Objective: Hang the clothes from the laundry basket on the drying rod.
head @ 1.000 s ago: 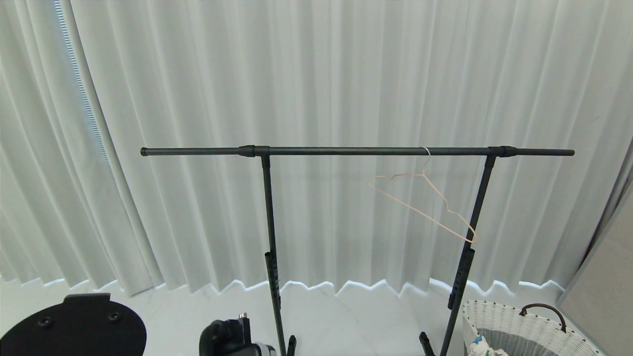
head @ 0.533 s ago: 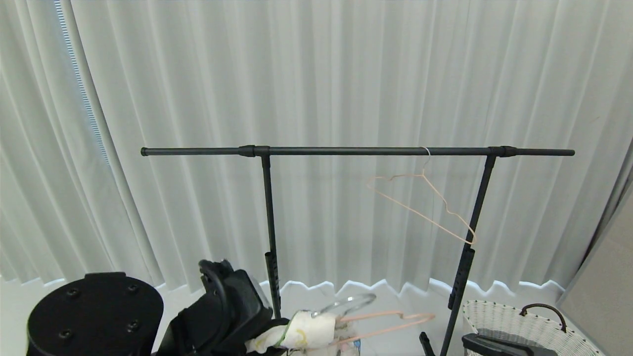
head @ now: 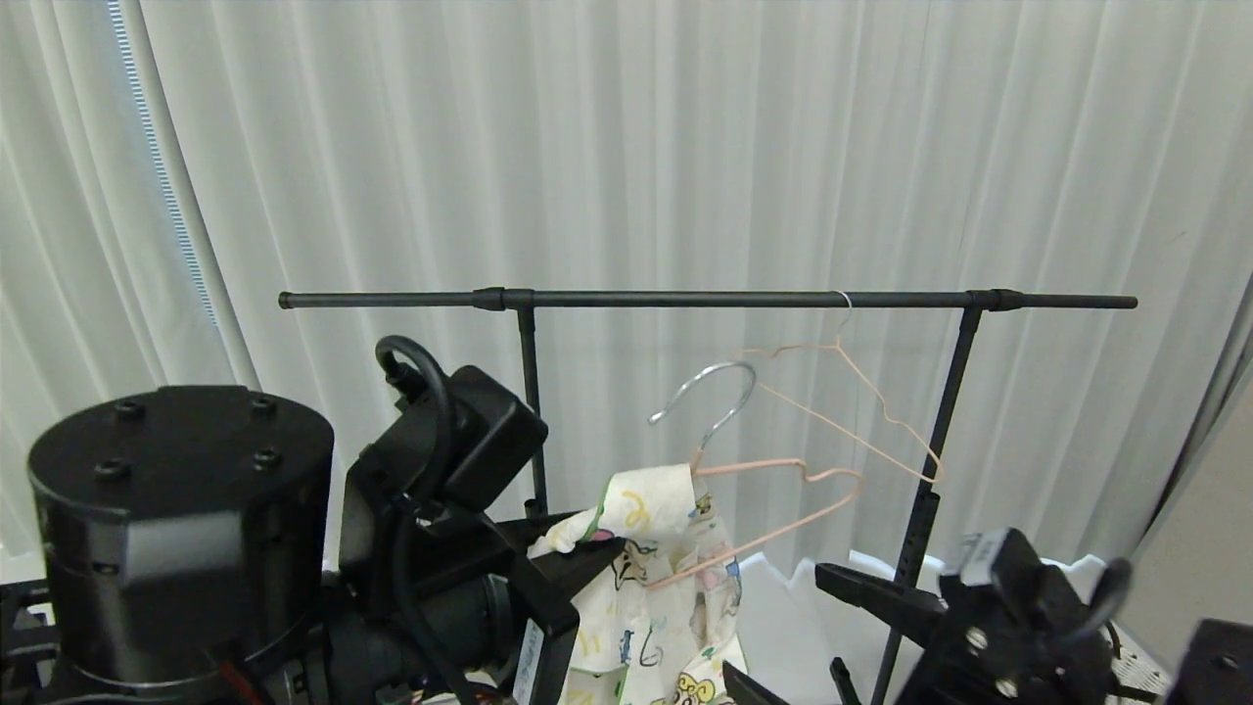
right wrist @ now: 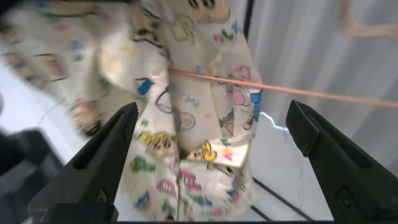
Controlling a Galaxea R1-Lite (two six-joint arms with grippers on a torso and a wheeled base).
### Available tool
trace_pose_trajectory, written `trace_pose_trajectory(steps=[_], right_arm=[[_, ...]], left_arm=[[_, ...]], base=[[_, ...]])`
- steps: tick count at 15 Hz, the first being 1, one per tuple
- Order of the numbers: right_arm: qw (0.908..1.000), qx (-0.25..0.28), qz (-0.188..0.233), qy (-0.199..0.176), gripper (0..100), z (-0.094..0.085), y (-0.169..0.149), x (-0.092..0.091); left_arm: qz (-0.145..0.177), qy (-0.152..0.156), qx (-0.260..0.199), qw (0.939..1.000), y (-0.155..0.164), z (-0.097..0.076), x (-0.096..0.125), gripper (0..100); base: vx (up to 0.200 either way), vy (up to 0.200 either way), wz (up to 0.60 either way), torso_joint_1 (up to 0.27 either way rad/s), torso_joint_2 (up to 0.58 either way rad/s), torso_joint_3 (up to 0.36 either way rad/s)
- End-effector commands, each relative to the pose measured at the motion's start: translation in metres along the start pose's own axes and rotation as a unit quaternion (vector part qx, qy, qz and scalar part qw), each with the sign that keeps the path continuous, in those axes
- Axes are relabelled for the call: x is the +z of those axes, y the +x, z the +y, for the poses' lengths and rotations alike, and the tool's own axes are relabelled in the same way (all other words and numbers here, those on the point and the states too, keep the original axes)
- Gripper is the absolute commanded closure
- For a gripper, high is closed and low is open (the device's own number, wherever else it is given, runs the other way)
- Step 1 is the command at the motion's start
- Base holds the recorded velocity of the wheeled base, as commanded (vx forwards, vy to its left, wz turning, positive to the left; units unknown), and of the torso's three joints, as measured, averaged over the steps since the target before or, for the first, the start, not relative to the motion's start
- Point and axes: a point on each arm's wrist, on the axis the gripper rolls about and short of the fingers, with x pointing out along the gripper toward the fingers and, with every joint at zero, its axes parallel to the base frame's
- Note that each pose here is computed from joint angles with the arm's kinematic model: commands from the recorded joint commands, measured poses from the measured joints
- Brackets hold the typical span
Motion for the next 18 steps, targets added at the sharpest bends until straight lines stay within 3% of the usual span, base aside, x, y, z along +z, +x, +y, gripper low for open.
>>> trace_pose_trajectory(steps=[1,6,10,18], right_arm=[[0.9977,-0.057,0.036,0.009,0,-0.015,0.046,-0.019],[0.9912,-0.129,0.023,0.019,0,-0.045,0.071,-0.016],[0.9908,-0.13,0.034,0.012,0,-0.043,0.087,-0.026],[0.9853,-0.167,0.036,0.005,0,-0.047,0.088,-0.03]], left_arm=[[-0.008,-0.004,0.007,0.9999,0.001,0.003,0.006,100],[-0.034,-0.014,0.012,0.9993,-0.01,0.008,0.014,100],[-0.045,-0.016,0.011,0.9988,-0.012,0.008,0.02,100],[-0.056,-0.018,0.005,0.9983,-0.013,0.005,0.026,100]], base=[[0.0,0.0,0.0,0.0,0.0,0.0],[0.0,0.0,0.0,0.0,0.0,0.0],[0.0,0.0,0.0,0.0,0.0,0.0],[0.0,0.0,0.0,0.0,0.0,0.0]])
